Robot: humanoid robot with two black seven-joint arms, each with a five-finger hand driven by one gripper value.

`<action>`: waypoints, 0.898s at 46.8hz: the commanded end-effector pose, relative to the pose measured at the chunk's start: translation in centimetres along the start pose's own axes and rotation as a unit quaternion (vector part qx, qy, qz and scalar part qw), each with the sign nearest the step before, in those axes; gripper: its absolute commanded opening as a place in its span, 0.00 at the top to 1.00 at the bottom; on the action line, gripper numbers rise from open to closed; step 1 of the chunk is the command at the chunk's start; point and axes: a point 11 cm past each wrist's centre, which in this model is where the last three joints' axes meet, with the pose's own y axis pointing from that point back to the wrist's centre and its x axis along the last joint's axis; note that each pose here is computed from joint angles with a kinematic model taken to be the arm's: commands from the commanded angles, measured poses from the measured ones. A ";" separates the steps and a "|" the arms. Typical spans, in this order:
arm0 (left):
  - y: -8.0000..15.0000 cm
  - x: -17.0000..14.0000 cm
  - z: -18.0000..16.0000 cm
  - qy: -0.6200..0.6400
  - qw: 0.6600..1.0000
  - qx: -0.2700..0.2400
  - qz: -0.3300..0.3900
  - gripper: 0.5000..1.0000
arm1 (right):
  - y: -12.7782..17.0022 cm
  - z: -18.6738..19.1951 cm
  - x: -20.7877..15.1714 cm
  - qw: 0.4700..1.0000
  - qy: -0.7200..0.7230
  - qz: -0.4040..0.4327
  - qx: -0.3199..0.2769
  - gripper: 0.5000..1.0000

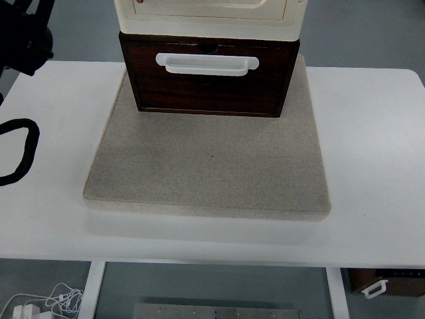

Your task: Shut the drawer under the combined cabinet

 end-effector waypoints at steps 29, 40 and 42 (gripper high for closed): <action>9.9 15.1 4.8 0.125 0.939 -0.082 0.308 0.01 | 0.0 0.0 0.0 1.000 -0.001 0.000 0.000 0.10; 13.6 19.4 4.9 0.141 0.907 -0.064 0.392 0.01 | 0.0 0.0 0.0 1.000 0.000 0.000 0.000 0.10; 14.0 19.9 5.5 0.132 0.905 -0.059 0.401 0.01 | 0.0 0.0 0.0 1.000 0.000 0.000 0.000 0.10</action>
